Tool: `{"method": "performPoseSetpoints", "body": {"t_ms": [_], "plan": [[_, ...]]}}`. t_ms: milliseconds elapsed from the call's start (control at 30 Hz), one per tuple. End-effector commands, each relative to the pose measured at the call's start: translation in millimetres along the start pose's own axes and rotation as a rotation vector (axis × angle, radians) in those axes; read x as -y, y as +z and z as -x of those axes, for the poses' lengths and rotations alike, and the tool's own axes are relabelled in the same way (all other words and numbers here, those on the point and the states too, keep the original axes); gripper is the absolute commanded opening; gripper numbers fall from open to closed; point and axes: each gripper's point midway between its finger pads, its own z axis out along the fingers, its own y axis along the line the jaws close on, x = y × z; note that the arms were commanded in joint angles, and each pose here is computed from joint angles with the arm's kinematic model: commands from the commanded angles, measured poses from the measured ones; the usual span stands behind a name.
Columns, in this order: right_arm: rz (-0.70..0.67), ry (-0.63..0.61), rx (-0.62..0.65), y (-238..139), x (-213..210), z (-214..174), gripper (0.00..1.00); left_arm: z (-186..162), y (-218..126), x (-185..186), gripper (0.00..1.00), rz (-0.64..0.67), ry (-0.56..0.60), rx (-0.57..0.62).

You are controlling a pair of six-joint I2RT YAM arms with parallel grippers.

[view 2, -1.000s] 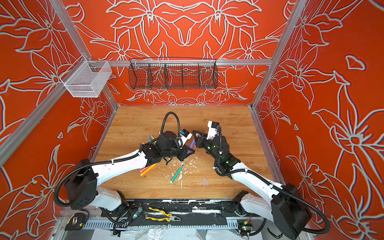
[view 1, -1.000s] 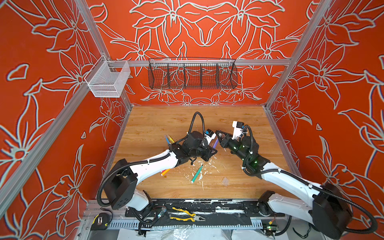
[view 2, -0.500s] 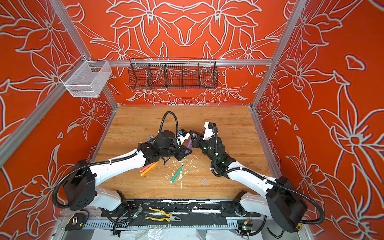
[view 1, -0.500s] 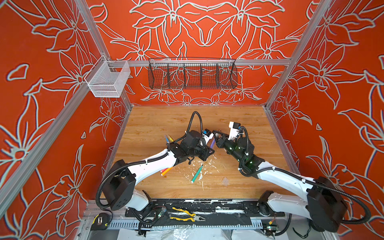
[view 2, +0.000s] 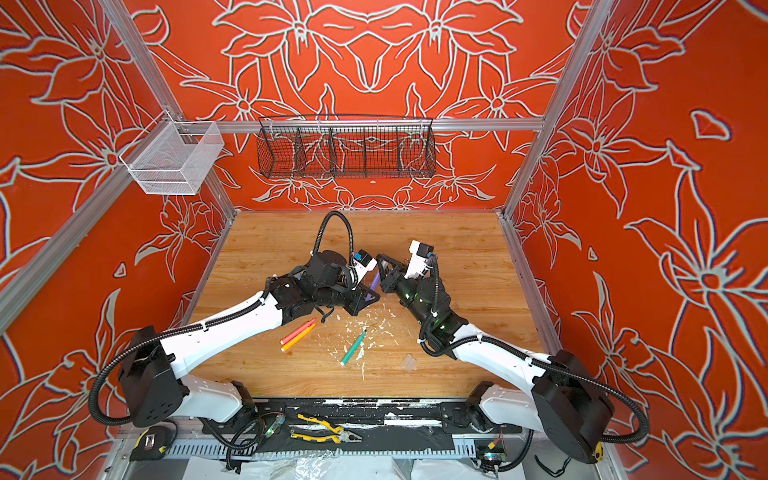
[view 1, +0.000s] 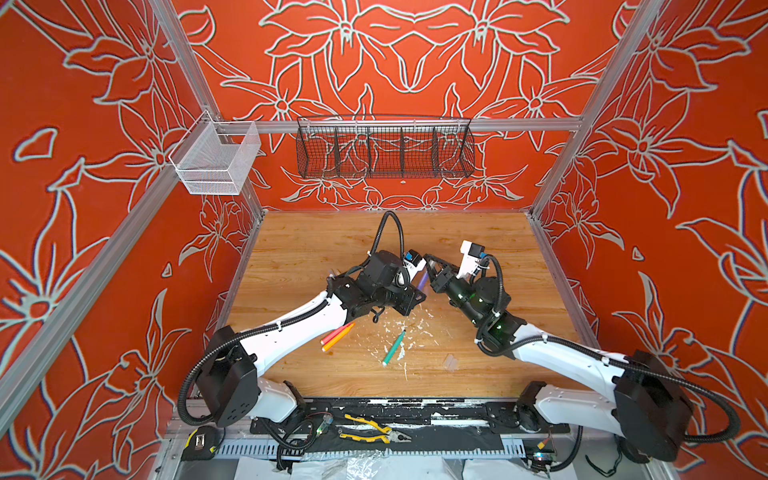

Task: Insert the pens into the pen caps
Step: 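Carry the capped purple marker with the left gripper while the right gripper withdraws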

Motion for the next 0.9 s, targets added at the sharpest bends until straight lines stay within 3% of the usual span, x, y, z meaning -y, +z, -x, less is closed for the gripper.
{"method": "performPoseSetpoints", "body": {"t_ms": [0, 167, 267, 367, 467, 700, 867], "plan": [[0.084, 0.016, -0.393, -24, -6, -104, 0.0, 152, -73, -68, 0.0, 0.294, -0.097, 0.556], [0.119, 0.016, -0.369, -28, -16, -97, 0.0, 162, -77, -71, 0.0, 0.311, -0.086, 0.558], [0.069, -0.007, -0.362, -29, -10, -92, 0.01, 144, -70, -77, 0.0, 0.316, -0.116, 0.53], [0.009, -0.037, -0.331, -32, -2, -82, 0.28, 105, -63, -90, 0.0, 0.348, -0.196, 0.474], [-0.049, -0.079, -0.296, -38, 6, -69, 0.46, 51, -55, -113, 0.0, 0.442, -0.316, 0.363], [-0.237, -0.171, -0.182, -55, 34, -34, 0.63, -37, -55, -155, 0.0, 0.674, -0.412, 0.196], [-0.432, -0.291, -0.092, -68, 68, -7, 0.68, -56, -58, -187, 0.0, 0.79, -0.475, 0.138]]}}
